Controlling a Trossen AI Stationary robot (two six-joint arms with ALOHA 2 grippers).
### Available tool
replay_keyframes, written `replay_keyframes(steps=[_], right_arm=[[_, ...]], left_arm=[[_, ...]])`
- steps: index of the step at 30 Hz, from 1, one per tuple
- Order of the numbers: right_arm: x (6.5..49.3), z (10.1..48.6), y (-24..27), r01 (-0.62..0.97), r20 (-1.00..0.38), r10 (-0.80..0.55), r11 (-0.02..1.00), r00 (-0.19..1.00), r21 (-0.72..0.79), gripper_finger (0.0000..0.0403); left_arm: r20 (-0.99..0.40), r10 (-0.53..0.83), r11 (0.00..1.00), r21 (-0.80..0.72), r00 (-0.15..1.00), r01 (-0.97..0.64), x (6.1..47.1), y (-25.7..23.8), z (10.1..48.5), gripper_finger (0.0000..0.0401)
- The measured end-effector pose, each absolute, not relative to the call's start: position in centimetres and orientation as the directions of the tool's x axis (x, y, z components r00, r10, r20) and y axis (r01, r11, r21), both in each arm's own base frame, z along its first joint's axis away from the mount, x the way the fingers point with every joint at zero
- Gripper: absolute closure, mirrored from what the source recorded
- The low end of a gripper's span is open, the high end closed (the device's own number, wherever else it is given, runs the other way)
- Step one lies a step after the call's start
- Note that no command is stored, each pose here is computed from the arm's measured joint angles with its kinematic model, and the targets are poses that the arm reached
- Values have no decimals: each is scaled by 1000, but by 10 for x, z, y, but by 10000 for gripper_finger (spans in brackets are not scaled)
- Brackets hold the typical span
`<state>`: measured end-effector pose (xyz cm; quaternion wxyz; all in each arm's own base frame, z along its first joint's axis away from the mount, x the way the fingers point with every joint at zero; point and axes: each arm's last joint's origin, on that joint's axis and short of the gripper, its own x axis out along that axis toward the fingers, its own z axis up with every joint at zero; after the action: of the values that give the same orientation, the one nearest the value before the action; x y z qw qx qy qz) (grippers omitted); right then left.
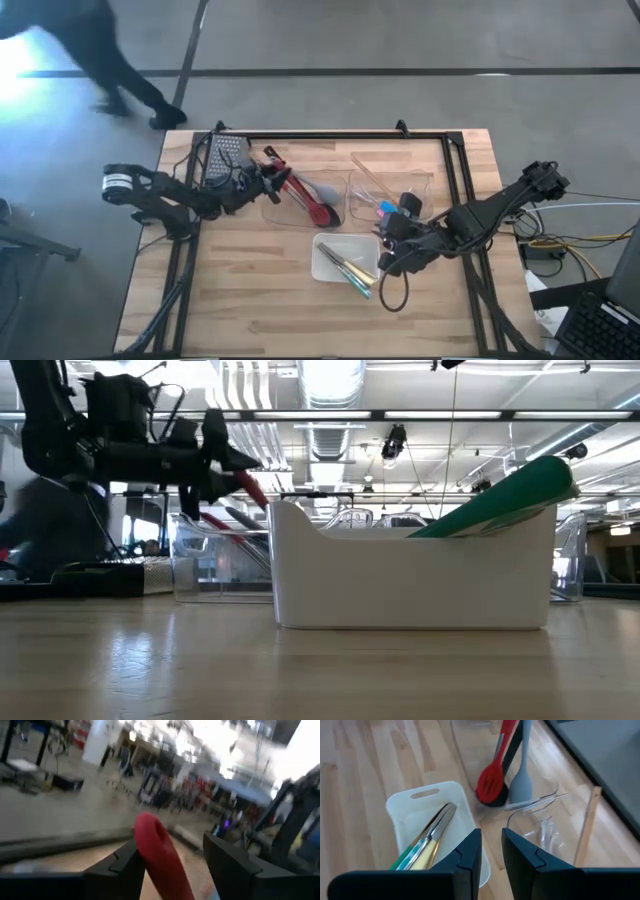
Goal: Pick & Place Kitchen Items
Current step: Put the red serving spoon into the left transparent bin, then return to Home Position
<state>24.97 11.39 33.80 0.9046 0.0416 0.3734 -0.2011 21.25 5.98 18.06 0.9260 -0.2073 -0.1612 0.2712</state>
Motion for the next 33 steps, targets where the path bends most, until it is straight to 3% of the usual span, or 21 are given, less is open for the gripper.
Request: replay_keyframes(steps=[12, 20, 25, 30, 33], right_arm=[[249, 334, 116, 377, -742, -254, 926, 621, -2, 316], [249, 333, 116, 378, -744, -254, 926, 618, -1, 321], [249, 333, 116, 379, -744, -254, 926, 618, -1, 330], [249, 333, 116, 381, -740, -261, 925, 620, -7, 334], [249, 333, 116, 381, -740, -261, 925, 620, -8, 331]], left_arm=[[144, 524, 842, -231, 839, -487, 199, 55, 186, 203], [-192, 535, 843, 50, 823, -536, 194, 55, 201, 201], [-509, 507, 861, 255, 695, -441, 184, 53, 223, 202], [-647, 483, 875, 324, 591, -360, 178, 52, 270, 202], [-626, 484, 873, 303, 611, -382, 175, 51, 308, 202]])
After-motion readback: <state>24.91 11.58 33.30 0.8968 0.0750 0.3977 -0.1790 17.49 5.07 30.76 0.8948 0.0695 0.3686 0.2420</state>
